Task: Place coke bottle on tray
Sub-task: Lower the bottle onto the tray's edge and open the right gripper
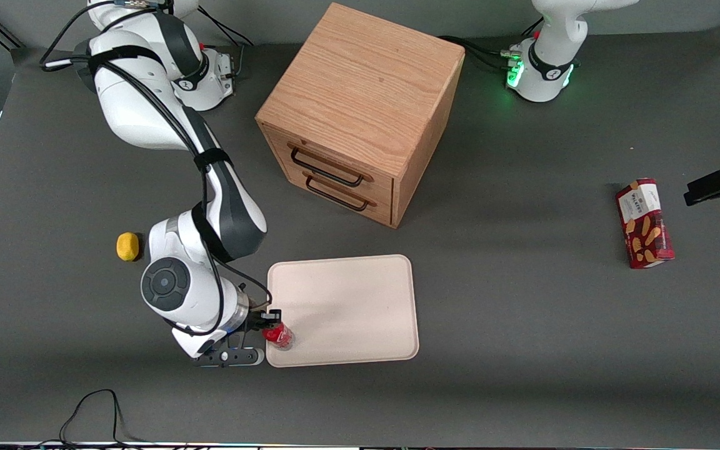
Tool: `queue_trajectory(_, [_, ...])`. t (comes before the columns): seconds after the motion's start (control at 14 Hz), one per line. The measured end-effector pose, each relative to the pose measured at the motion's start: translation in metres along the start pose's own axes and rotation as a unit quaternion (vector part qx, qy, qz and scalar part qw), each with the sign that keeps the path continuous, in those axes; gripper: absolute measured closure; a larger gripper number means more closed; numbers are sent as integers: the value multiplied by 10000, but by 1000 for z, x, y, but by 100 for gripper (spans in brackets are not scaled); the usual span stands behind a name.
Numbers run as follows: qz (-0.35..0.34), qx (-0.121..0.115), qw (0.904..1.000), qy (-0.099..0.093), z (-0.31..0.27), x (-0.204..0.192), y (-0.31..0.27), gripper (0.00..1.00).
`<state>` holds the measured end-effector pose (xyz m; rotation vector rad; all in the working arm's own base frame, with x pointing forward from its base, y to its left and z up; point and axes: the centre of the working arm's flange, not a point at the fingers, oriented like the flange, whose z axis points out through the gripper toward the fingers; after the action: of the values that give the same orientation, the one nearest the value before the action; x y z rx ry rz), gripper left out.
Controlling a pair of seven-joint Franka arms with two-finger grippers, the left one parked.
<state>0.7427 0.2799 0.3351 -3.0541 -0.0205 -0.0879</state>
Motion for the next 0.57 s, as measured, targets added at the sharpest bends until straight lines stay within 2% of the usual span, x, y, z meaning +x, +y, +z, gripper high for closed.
queue_trajectory(0.14, [-20, 5, 10000, 6, 0, -1, -4, 59])
queue_trajectory(0.21, [-28, 8, 10000, 13, 0, -1, -5, 46])
queue_trajectory(0.5, [-30, 15, 10000, 35, 1, -1, -6, 4])
queue_trajectory(0.57, [-30, 16, 10000, 38, 1, -1, -6, 0])
